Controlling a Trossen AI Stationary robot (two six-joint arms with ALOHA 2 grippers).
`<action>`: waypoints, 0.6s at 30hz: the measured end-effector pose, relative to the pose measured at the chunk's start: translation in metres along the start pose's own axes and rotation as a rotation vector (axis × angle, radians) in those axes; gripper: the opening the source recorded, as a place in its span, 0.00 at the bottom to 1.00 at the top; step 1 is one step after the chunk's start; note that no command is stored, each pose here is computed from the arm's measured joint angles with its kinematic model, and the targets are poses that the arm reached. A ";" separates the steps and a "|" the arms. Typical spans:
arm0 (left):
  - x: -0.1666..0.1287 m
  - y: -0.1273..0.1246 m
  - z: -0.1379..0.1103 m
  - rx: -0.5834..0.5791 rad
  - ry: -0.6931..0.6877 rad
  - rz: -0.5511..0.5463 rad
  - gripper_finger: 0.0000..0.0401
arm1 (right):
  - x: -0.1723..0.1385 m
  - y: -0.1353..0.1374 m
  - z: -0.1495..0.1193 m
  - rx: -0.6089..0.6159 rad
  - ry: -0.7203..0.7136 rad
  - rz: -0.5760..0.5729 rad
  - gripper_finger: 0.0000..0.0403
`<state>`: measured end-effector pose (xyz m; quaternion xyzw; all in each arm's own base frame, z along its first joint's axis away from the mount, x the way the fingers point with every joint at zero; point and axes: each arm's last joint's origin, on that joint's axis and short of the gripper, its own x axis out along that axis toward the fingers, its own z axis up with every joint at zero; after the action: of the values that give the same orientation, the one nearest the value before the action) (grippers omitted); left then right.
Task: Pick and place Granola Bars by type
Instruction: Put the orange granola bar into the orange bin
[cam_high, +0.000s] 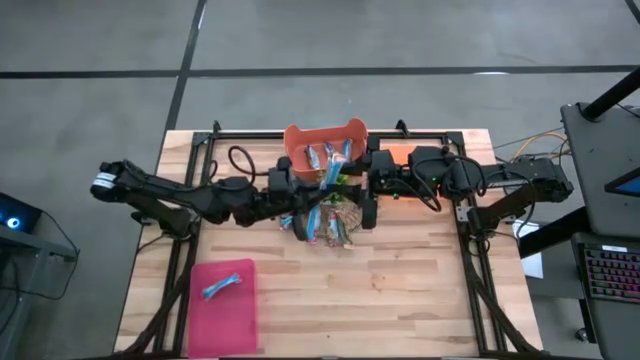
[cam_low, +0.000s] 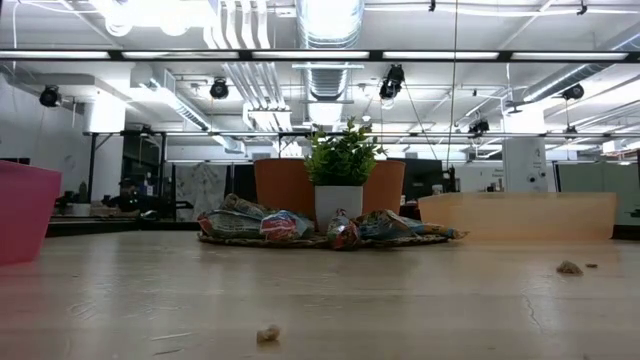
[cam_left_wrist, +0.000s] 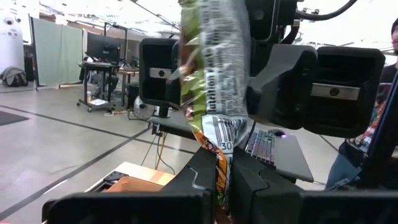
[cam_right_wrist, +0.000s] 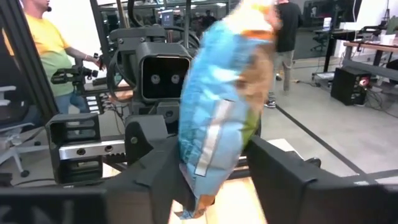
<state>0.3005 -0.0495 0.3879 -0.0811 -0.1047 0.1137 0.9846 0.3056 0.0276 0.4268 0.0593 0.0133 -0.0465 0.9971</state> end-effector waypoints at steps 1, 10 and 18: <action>0.001 0.000 0.000 0.000 0.000 0.000 0.00 | 0.000 0.000 0.000 -0.001 0.001 0.000 0.37; 0.000 0.001 0.000 -0.005 -0.004 0.037 0.04 | 0.000 0.000 0.000 -0.011 0.001 -0.001 0.09; -0.005 0.005 0.003 0.011 0.018 0.107 0.10 | 0.000 0.000 -0.002 -0.052 0.017 -0.006 0.05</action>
<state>0.2944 -0.0452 0.3892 -0.0822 -0.0907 0.1658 0.9785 0.3057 0.0277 0.4248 0.0335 0.0231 -0.0486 0.9980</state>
